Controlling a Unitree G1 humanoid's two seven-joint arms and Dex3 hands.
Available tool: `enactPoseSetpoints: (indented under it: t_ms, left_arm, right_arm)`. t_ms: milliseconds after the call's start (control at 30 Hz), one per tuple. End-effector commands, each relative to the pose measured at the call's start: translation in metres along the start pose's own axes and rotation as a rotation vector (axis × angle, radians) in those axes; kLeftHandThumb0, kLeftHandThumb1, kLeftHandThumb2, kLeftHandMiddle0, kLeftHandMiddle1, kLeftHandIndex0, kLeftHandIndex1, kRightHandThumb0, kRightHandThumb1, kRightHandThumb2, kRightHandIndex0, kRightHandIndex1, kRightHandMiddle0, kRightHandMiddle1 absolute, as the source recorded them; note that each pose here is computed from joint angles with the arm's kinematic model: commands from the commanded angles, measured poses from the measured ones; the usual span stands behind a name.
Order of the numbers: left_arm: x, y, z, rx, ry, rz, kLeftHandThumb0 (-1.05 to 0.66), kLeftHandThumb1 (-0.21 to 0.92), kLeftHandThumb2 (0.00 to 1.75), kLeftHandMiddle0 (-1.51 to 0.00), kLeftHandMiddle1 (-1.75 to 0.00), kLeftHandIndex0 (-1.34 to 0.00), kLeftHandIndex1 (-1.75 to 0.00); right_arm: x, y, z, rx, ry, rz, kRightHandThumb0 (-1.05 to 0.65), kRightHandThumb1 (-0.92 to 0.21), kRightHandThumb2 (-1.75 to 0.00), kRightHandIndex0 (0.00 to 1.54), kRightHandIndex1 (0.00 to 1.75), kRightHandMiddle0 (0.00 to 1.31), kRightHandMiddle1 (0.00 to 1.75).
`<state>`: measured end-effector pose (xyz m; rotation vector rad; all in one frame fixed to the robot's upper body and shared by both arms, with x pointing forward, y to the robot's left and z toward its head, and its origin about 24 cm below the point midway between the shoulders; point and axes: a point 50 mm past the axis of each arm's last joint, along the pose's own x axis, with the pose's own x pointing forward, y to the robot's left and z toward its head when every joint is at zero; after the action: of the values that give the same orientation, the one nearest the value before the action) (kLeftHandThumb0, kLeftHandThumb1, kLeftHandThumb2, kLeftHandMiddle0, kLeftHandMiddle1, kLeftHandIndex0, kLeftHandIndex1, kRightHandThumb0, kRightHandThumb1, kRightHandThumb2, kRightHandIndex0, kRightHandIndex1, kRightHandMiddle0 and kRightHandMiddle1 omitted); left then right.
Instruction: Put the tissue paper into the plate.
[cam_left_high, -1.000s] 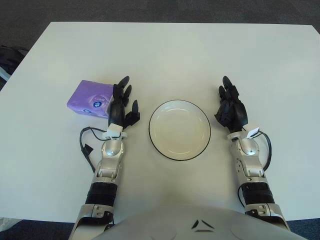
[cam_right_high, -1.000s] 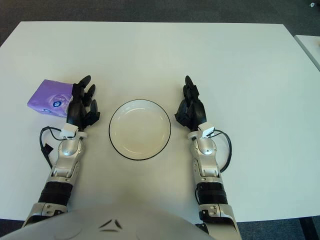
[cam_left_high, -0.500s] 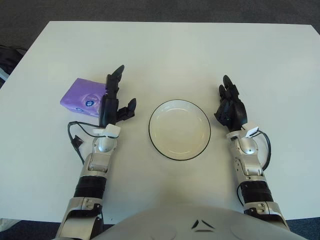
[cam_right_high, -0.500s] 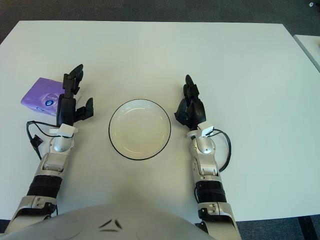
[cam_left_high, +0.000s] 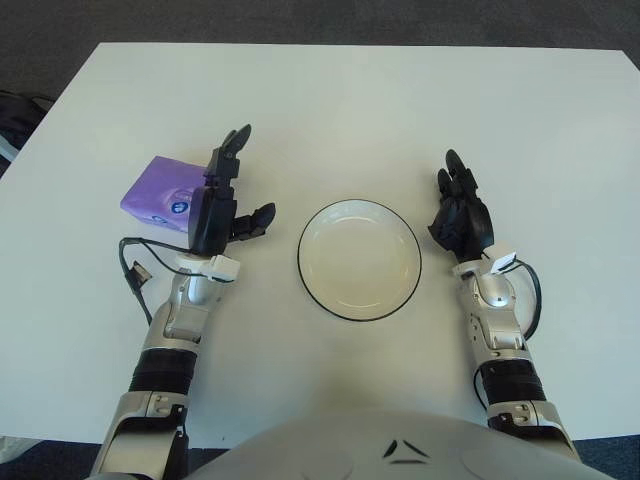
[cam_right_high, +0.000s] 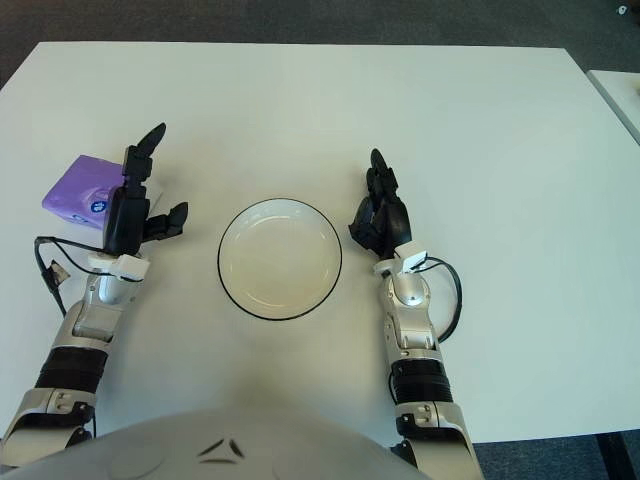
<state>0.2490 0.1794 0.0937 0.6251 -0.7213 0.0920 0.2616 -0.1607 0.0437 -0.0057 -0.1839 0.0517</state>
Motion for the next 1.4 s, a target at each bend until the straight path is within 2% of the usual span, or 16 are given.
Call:
enactPoseSetpoints:
  t_ms: [0,133,400,567,700,833,1000,1267,1367]
  left_arm:
    - [0.0,0.002,0.003,0.026,-0.05,-0.017,-0.76,0.92,0.78,-0.16,0.0,0.0,-0.29]
    - [0.007,0.009,0.011,0.049,-0.103,-0.032,-0.79,0.92,0.77,-0.13,0.0,0.0,-0.2]
    - [0.016,0.043,0.036,0.134,-0.2,-0.072,-0.86,0.92,0.77,-0.1,0.0,0.0,-0.18]
    - [0.017,0.053,0.036,0.26,-0.209,-0.123,-0.92,0.92,0.79,-0.11,0.0,0.0,-0.18]
    - [0.01,0.067,0.034,0.335,-0.189,-0.144,-0.94,0.92,0.75,-0.11,0.0,0.0,-0.2]
    - [0.009,0.082,0.036,0.522,-0.223,-0.127,-0.96,0.92,0.71,-0.12,-0.01,0.0,-0.21]
    - [0.018,0.104,0.035,0.681,-0.25,-0.106,-1.02,0.92,0.71,-0.1,0.0,0.0,-0.21]
    - [0.029,0.125,0.04,0.841,-0.262,-0.144,-1.05,0.92,0.71,-0.08,0.0,0.0,-0.22]
    - [0.031,0.142,0.044,0.884,-0.239,-0.201,-1.05,0.92,0.71,-0.06,0.0,0.0,-0.2]
  right_arm:
    - [-0.034,0.002,-0.054,0.01,0.315,-0.002,-0.85,-0.92,-1.06,0.0,0.0,0.0,0.0]
    - [-0.034,0.003,-0.055,0.012,0.324,0.002,-0.85,-0.92,-1.06,0.0,0.0,0.0,0.0]
    - [-0.033,0.005,-0.058,0.016,0.335,0.008,-0.85,-0.92,-1.05,0.0,0.0,0.0,0.0]
    - [-0.033,0.008,-0.061,0.014,0.34,0.015,-0.85,-0.92,-1.05,0.0,0.0,0.0,0.0]
    - [-0.033,0.009,-0.062,0.016,0.341,0.02,-0.85,-0.92,-1.05,0.0,0.0,0.0,0.0]
    - [-0.032,0.01,-0.063,0.019,0.344,0.022,-0.85,-0.92,-1.05,0.0,0.0,0.0,0.0]
    - [-0.031,0.011,-0.064,0.022,0.351,0.025,-0.85,-0.92,-1.04,0.0,0.0,0.0,0.0]
    - [-0.031,0.014,-0.066,0.025,0.356,0.032,-0.86,-0.92,-1.03,0.0,0.0,0.0,0.0]
    - [-0.031,0.014,-0.067,0.026,0.36,0.034,-0.86,-0.92,-1.03,0.0,0.0,0.0,0.0]
